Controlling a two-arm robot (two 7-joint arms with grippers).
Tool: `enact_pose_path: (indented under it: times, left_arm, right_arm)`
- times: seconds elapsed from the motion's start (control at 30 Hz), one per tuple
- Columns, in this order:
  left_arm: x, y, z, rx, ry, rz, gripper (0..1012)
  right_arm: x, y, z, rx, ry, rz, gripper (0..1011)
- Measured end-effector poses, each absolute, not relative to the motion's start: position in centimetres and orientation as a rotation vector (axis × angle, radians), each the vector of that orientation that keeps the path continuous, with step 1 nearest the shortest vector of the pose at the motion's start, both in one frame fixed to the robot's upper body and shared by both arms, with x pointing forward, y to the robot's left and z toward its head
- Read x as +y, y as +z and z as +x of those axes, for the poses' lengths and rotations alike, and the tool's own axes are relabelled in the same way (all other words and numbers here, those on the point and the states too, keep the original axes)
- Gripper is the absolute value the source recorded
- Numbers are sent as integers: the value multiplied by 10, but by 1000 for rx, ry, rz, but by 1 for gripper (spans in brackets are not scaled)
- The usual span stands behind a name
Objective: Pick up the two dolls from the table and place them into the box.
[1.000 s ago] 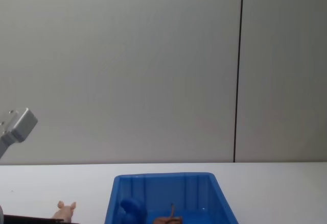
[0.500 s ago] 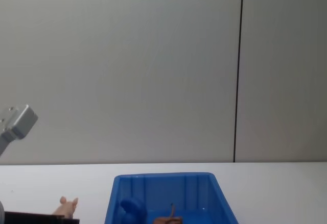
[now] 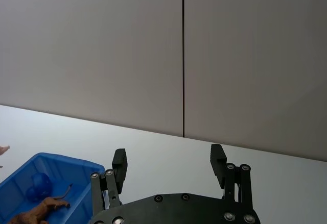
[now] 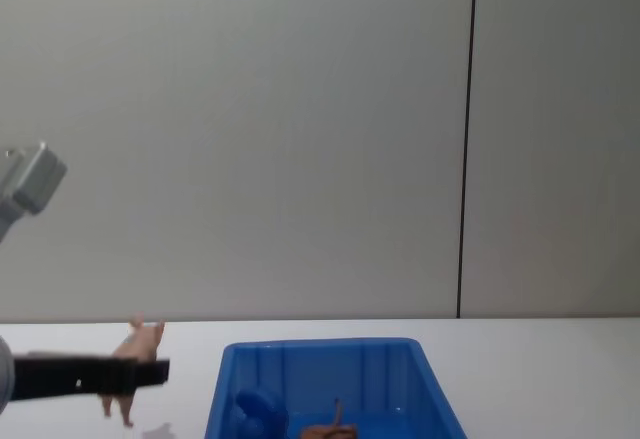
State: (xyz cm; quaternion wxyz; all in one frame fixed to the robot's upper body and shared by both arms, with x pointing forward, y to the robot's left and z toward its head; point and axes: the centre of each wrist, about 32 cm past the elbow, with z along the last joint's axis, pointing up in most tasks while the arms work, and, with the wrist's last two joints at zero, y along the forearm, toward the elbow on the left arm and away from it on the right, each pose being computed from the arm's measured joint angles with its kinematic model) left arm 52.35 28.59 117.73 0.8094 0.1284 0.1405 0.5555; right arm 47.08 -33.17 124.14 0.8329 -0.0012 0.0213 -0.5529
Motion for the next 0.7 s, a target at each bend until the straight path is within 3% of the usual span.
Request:
enact_pose_path:
  times: [0.7]
  left_arm:
    - [273,1208,533,137,965,88,511]
  right_arm:
    - [-332,1241,471,45,-1172,-3,1001]
